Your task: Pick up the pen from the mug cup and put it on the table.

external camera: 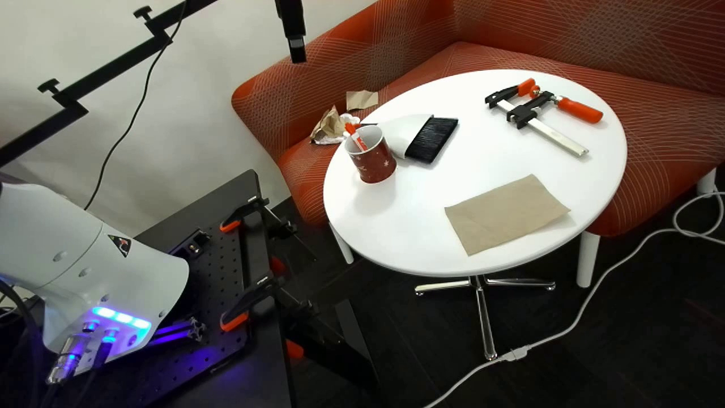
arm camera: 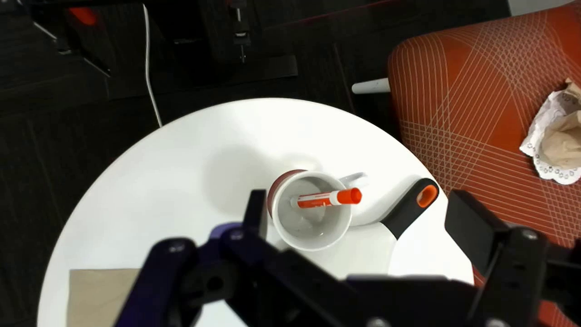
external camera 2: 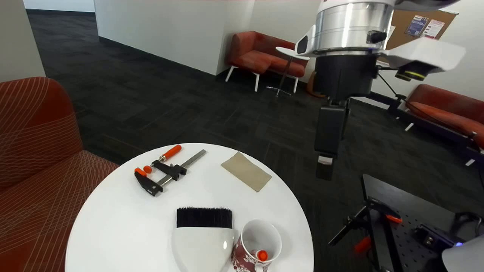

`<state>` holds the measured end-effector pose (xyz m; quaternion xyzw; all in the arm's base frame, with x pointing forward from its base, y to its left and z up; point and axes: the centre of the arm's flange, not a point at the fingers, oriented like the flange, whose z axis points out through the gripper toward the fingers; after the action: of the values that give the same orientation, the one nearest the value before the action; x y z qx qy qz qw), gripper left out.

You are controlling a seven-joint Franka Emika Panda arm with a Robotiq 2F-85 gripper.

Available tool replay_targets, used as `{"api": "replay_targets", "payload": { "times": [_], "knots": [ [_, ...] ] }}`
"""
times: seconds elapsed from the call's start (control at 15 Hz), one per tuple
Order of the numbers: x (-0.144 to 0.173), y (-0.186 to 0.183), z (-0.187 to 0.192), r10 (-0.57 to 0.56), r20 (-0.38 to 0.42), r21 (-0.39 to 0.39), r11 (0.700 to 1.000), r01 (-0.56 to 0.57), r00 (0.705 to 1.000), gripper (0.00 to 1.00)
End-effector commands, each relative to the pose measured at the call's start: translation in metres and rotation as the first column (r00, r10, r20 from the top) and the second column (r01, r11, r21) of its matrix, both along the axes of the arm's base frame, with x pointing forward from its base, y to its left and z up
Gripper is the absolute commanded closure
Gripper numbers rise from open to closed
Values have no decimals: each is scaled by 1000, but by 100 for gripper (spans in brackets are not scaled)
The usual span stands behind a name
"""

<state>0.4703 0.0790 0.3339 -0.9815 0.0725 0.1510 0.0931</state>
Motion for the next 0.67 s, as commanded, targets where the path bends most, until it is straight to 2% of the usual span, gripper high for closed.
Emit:
{"api": "replay_targets", "payload": {
  "times": [0.0,0.33,0.47,0.6],
  "knots": [
    [0,0,-1,0,-1,0,1000,0,1000,0],
    [2,2,-6,-29,-14,0,1000,29,999,0],
    [6,6,-18,-137,-8,-33,990,136,991,0],
    [10,8,-28,-254,-9,-45,966,253,967,0]
  ]
}}
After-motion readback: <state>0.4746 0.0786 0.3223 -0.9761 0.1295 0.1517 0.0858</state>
